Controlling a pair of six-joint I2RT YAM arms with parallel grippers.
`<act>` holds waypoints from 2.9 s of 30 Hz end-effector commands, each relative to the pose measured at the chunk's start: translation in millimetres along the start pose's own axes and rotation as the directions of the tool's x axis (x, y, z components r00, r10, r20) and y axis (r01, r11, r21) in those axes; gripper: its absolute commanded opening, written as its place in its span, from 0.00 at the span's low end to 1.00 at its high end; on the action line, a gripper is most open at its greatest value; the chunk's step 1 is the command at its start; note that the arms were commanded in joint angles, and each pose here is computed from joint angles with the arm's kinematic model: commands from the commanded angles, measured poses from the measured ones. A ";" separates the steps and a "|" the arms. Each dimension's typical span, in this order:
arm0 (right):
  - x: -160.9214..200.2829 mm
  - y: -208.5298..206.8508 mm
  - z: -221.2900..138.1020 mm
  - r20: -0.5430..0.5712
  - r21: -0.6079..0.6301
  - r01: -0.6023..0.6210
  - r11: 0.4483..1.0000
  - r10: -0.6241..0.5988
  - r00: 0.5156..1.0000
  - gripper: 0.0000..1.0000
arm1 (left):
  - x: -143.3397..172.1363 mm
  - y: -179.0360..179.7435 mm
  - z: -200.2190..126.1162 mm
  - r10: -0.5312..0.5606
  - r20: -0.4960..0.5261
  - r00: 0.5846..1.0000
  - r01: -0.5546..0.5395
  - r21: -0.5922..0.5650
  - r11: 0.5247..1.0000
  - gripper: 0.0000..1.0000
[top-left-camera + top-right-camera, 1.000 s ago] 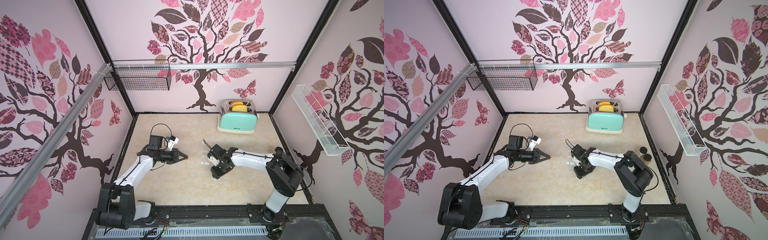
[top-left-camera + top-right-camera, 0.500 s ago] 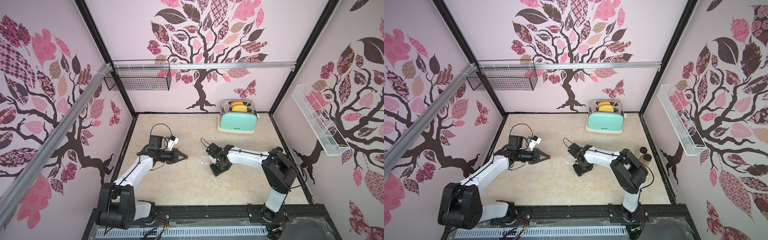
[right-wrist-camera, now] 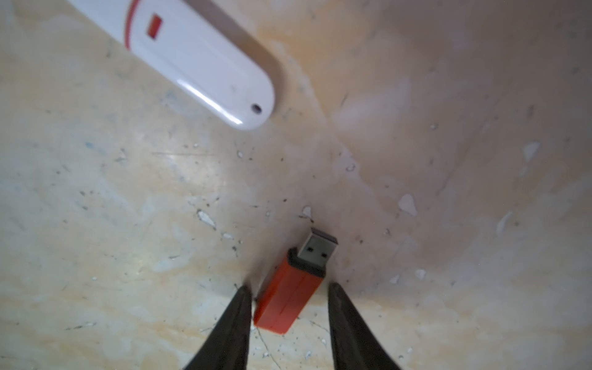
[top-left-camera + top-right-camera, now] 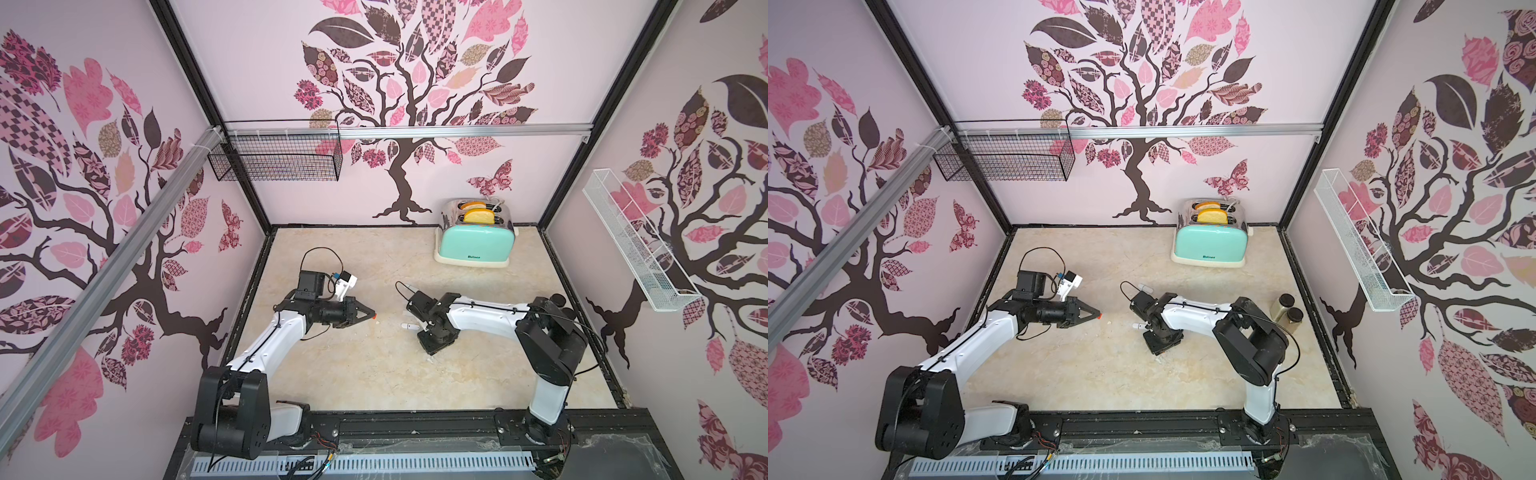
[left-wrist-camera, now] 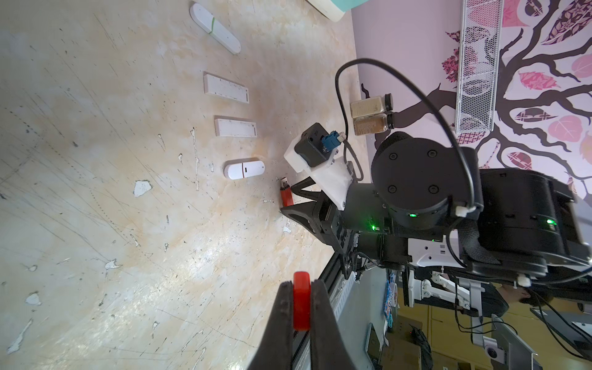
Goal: Close the usb drive cover
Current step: Pick up the USB drive from the center of the board, then close the cover of the USB drive.
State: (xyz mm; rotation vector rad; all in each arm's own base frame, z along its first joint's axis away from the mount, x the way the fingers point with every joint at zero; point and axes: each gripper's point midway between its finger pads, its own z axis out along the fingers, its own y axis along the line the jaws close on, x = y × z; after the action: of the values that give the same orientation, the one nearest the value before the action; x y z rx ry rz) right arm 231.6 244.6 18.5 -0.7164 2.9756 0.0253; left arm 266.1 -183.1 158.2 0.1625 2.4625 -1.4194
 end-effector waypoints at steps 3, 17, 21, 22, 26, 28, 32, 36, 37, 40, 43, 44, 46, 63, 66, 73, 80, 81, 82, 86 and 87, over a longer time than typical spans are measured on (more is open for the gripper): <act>2.4 -13.5 1.3 -0.019 0.024 -0.037 0.999 0.038 0.999 0.35 | -3.3 -4.5 -4.3 0.031 0.021 0.999 -0.031 0.001 1.000 0.00; 9.3 -10.1 12.6 -0.052 -0.009 -0.035 0.999 0.034 0.998 0.14 | -2.3 -3.9 -3.3 0.030 0.018 0.999 -0.030 0.006 1.000 0.00; 8.4 -12.1 8.7 -0.047 0.003 -0.027 1.000 0.027 0.998 0.09 | -2.8 -3.0 -2.6 0.025 0.014 1.000 -0.025 0.004 1.000 0.00; 8.5 -11.7 8.1 -0.047 0.001 -0.027 1.000 0.027 0.999 0.09 | -3.3 -3.2 -2.9 0.026 0.015 1.000 -0.026 0.004 1.000 0.00; 7.9 -10.8 4.5 -0.043 -0.005 -0.022 1.000 0.022 0.999 0.08 | -3.0 -2.6 -3.0 0.023 0.015 1.000 -0.023 0.001 1.000 0.00; 8.3 -10.3 3.3 -0.041 -0.011 -0.023 1.000 0.022 0.999 0.10 | -2.8 -2.4 -3.0 0.024 0.015 1.000 -0.024 0.001 1.000 0.00; 12.6 -10.8 3.4 -0.054 -0.011 -0.015 1.000 0.014 0.998 0.12 | -3.2 -3.0 -3.2 0.023 0.014 1.000 -0.023 -0.001 1.000 0.00; 16.2 -7.1 7.5 -0.055 -0.038 -0.020 0.999 0.018 0.998 0.09 | -2.5 -2.2 -2.8 0.026 0.016 1.000 -0.026 0.000 1.000 0.00; 16.6 -7.1 8.7 -0.061 -0.037 -0.016 0.999 0.014 0.998 0.07 | -2.7 -2.1 -2.9 0.024 0.016 1.000 -0.024 -0.001 1.000 0.00; 18.2 -6.6 8.4 -0.071 -0.039 -0.019 0.999 0.016 0.997 0.03 | -3.1 -3.4 -3.8 0.028 0.015 0.999 -0.028 -0.003 1.000 0.00; 18.0 -6.1 9.6 -0.056 -0.049 -0.022 0.999 0.019 0.998 0.01 | -1.7 -1.5 -2.4 0.023 0.013 1.000 -0.023 -0.001 1.000 0.00; 19.3 -7.1 10.8 -0.066 -0.042 -0.019 0.999 0.016 0.998 0.00 | -2.7 -1.6 -2.7 0.023 0.014 1.000 -0.023 -0.003 1.000 0.00; 20.9 -8.2 11.4 -0.076 -0.034 -0.016 0.999 0.013 0.997 0.00 | -3.2 -3.3 -4.4 0.031 0.016 0.999 -0.031 -0.008 0.999 0.00; -21.4 7.0 -34.4 0.145 -0.099 0.140 0.985 -0.125 0.981 0.00 | -2.1 1.7 2.8 0.018 -0.007 1.000 -0.018 -0.013 1.000 0.00; -38.2 17.7 -51.4 0.235 -0.108 0.214 0.971 -0.184 0.954 0.00 | -2.5 -0.1 2.3 0.023 -0.007 1.000 -0.023 -0.016 1.000 0.00; -67.7 59.1 -94.2 0.435 -0.090 0.395 0.914 -0.321 0.841 0.00 | -0.4 -2.4 6.1 0.025 -0.022 0.999 -0.025 -0.008 1.000 0.00; -82.0 79.6 -120.7 0.544 -0.104 0.462 0.881 -0.338 0.768 0.00 | 5.7 -5.6 12.4 0.031 -0.052 0.998 -0.031 0.003 1.000 0.00; -82.0 82.4 -121.9 0.553 -0.102 0.474 0.875 -0.346 0.758 0.00 | 6.8 -4.5 14.1 0.026 -0.056 0.998 -0.026 0.003 1.000 0.00; -82.2 84.2 -122.4 0.560 -0.098 0.483 0.870 -0.353 0.750 0.00 | 6.7 -4.4 15.5 0.025 -0.061 0.998 -0.025 0.005 1.000 0.00; -82.0 92.4 -126.6 0.563 -0.090 0.507 0.857 -0.377 0.736 0.00 | 5.8 -5.3 16.2 0.014 -0.072 0.997 -0.014 0.001 1.000 0.00; -82.3 94.5 -128.1 0.570 -0.089 0.513 0.854 -0.379 0.729 0.00 | 6.2 -4.7 17.6 0.013 -0.073 0.997 -0.013 0.002 1.000 0.00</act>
State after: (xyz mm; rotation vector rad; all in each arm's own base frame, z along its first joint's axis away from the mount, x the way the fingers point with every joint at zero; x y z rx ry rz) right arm 251.1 344.9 125.4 -1.1956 2.3141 0.4361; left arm 259.7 -197.4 145.4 0.1977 2.5346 -1.4305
